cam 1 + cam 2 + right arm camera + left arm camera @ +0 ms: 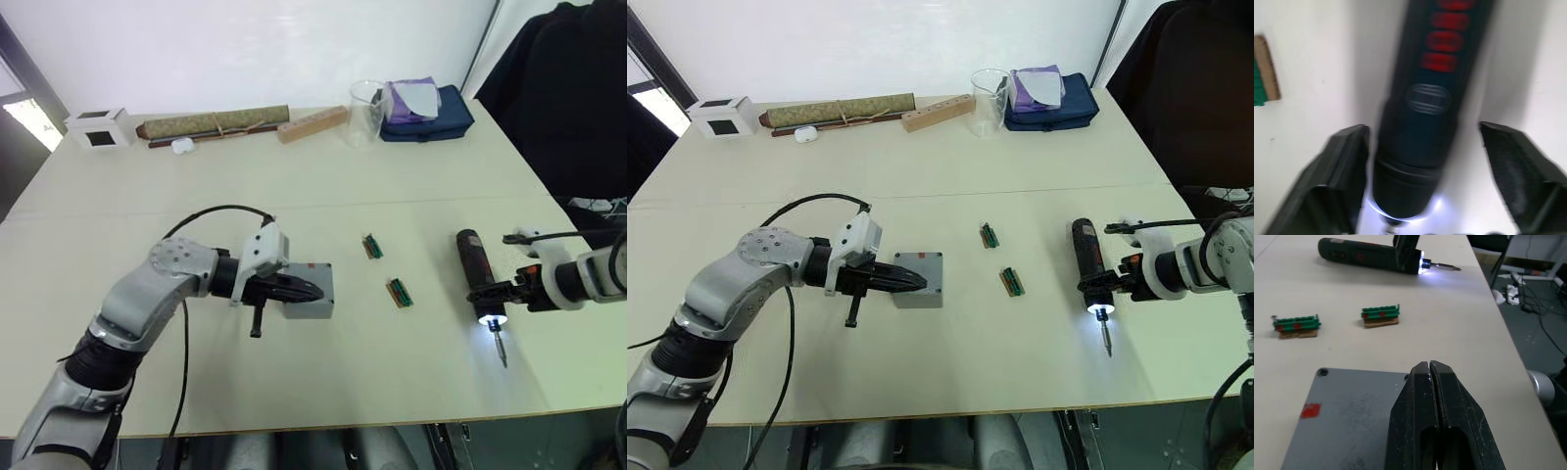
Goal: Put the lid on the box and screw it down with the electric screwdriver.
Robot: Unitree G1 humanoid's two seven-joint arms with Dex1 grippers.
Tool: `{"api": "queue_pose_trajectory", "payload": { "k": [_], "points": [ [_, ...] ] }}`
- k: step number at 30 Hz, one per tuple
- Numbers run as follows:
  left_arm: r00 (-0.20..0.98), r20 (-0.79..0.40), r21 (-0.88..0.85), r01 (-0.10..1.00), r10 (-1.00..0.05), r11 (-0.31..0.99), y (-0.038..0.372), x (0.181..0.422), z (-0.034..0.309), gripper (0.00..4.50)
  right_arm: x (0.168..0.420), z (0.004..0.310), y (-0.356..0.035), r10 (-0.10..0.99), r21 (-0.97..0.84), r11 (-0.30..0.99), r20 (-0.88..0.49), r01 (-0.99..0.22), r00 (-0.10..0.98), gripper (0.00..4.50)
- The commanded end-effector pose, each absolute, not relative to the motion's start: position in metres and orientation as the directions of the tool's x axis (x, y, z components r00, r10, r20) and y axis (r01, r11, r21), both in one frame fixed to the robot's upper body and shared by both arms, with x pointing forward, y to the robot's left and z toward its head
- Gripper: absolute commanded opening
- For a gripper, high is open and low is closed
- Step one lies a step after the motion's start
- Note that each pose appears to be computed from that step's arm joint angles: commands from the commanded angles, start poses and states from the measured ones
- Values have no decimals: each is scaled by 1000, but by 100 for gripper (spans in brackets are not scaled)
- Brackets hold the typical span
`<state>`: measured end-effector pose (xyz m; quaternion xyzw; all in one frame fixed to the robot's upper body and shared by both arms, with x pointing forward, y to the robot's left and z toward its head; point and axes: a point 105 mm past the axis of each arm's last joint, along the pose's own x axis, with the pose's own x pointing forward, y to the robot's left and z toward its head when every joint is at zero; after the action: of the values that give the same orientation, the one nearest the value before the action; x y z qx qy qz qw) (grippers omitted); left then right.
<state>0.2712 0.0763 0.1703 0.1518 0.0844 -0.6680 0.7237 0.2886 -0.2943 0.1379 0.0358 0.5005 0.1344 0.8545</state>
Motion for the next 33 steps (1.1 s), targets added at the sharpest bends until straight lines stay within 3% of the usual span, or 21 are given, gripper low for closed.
{"api": "queue_pose_trajectory", "payload": {
  "k": [1, 6, 9, 11, 14, 16, 18, 21, 33],
  "points": [
    [189, -275, 153, 976, -943, 151, 97, 288, 198, 0, 300, 170, -295, 243, 101, 957, -787, -270, 567, 447],
    [389, -260, 194, 918, -884, 347, 144, 319, 216, 0, 316, 237, -278, 256, -136, 893, -630, -429, 733, 447],
    [480, -255, 225, 873, -839, 432, 161, 332, 210, 0, 316, 253, -248, 339, -245, 798, -574, -551, 745, 447],
    [555, -241, 302, 823, -796, 482, 164, 342, 206, 0, 313, 248, -227, 399, -239, 759, -565, -606, 722, 447],
    [560, -262, 297, 822, -786, 486, 162, 345, 198, 0, 308, 237, -205, 464, -236, 700, -567, -674, 680, 447],
    [502, -291, 263, 861, -815, 436, 152, 334, 187, 0, 296, 218, -170, 575, -192, 606, -564, -772, 592, 447],
    [458, -348, 225, 888, -818, 402, 141, 325, 164, 0, 275, 179, -129, 670, -165, 450, -588, -878, 454, 447],
    [402, -429, 245, 914, -809, 324, 127, 314, 137, 0, 271, 154, -104, 714, -101, 439, -564, -893, 415, 447],
    [333, -414, 193, 942, -847, 276, 107, 312, 132, 0, 250, 138, -66, 810, 53, 334, -528, -941, 257, 447]
  ]
}}
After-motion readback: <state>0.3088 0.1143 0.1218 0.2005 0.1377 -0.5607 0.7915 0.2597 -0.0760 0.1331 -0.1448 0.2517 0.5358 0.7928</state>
